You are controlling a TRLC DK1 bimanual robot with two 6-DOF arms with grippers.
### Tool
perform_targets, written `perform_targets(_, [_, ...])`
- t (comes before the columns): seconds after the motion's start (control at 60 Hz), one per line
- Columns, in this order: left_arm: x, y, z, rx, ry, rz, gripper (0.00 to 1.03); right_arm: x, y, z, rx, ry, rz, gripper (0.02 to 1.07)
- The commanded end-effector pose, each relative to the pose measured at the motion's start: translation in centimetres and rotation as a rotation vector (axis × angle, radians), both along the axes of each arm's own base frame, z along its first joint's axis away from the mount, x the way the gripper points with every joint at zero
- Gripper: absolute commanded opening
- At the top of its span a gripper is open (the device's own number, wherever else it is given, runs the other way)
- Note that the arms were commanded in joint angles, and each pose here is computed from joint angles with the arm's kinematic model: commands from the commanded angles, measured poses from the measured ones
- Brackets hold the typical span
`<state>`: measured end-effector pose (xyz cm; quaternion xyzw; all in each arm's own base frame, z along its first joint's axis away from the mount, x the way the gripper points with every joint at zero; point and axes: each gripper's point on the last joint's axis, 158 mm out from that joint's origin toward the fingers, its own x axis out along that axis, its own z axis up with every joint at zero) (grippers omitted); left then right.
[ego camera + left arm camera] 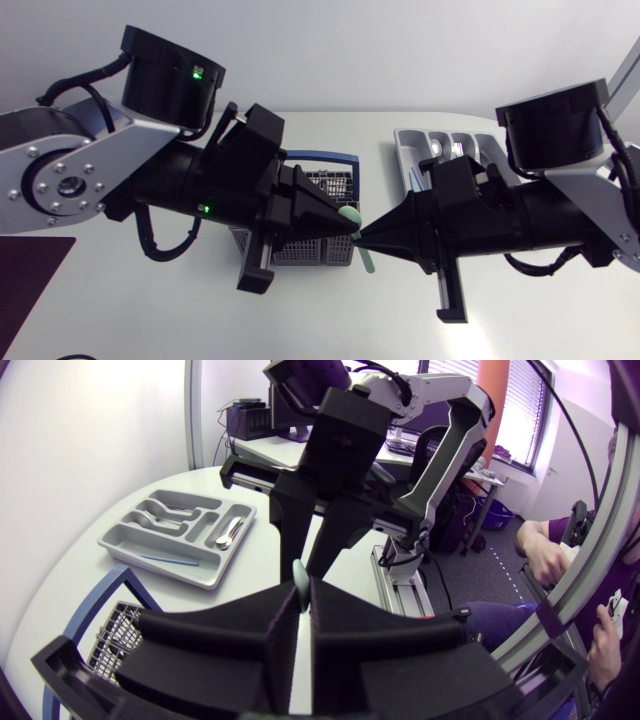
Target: Unload the cutlery basket into the drawer organizer.
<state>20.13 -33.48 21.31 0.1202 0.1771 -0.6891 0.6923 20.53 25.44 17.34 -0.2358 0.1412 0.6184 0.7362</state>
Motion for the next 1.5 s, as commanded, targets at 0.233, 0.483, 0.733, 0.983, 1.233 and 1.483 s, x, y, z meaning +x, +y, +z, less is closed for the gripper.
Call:
perform_targets(0.233, [2.7,0.2,2.2,-0.023,-0.028,0.091,0.99,-1.5,-2.0,-1.0,-0.059,0.015,-0.006,0.07])
perform_targets(0.483, [7.4,2.4,4.0,-0.027,-0.052,0.325,0.99,-0.3,-5.9,-2.2,-0.130,-0.025,-0.078,0.07])
perform_targets(0.733, [11.1,6.9,2.5,0.070,-0.075,0.550,0.99,4.1,-13.9,-3.9,-0.245,-0.125,-0.243,0.07])
perform_targets(0.983, [12.7,10.0,0.8,0.130,-0.037,0.660,0.99,8.6,-21.4,-6.7,-0.351,-0.198,-0.371,0.07])
perform_targets(1.233, [13.2,11.2,-0.4,0.163,-0.024,0.701,0.99,11.9,-25.9,-10.6,-0.498,-0.294,-0.453,0.07])
perform_targets(1.483, [13.1,11.5,-1.4,0.186,-0.009,0.709,0.99,14.3,-29.4,-14.3,-0.676,-0.391,-0.480,0.07])
